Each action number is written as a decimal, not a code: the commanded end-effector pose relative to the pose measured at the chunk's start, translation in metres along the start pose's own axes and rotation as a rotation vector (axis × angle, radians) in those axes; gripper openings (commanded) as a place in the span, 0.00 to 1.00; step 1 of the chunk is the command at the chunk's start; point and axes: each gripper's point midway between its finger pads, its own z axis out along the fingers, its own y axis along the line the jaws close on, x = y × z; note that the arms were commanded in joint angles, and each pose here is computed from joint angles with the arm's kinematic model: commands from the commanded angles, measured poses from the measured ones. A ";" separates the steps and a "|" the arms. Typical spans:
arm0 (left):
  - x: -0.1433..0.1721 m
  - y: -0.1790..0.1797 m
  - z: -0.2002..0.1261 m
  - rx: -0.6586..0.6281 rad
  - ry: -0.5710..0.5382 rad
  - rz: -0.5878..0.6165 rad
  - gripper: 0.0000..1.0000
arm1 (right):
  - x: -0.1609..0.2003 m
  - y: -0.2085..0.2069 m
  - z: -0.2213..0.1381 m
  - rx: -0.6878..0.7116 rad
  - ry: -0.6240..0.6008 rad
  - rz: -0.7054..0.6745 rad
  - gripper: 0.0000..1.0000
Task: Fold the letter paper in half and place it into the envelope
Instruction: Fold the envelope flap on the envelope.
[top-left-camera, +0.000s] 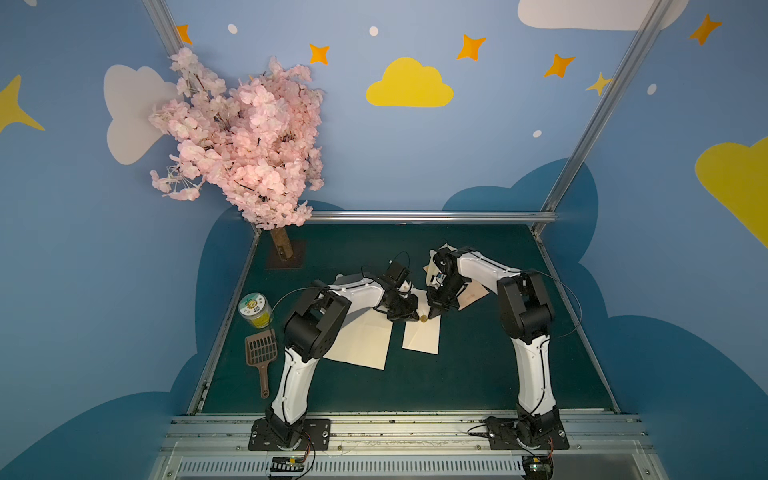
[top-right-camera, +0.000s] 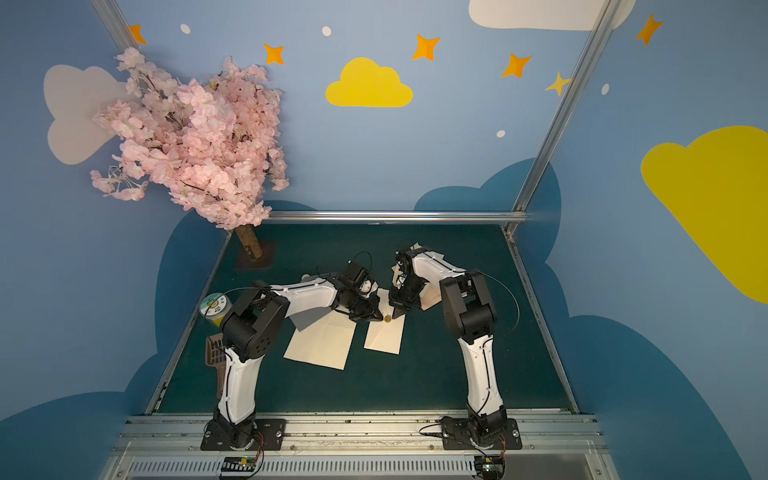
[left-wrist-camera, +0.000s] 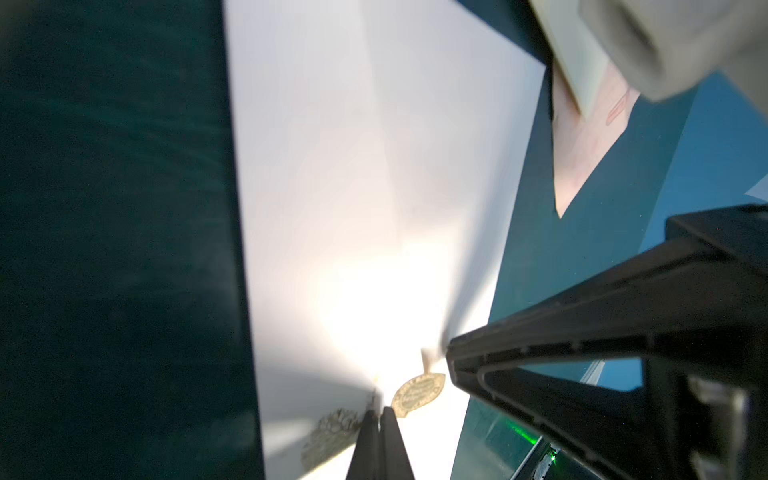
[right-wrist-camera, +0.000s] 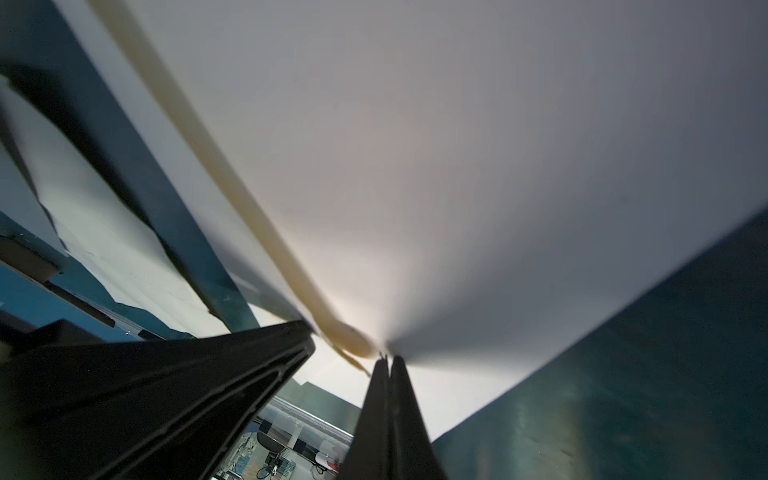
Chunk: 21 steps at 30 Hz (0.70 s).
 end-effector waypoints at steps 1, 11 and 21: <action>0.001 -0.002 0.005 -0.019 0.029 0.000 0.03 | 0.008 0.009 -0.019 -0.016 -0.010 0.002 0.00; 0.016 0.014 0.012 -0.106 0.095 -0.006 0.03 | 0.009 0.017 -0.018 -0.081 -0.001 0.012 0.00; 0.016 0.017 0.014 -0.118 0.110 -0.012 0.03 | 0.002 0.010 0.009 -0.082 0.037 0.034 0.00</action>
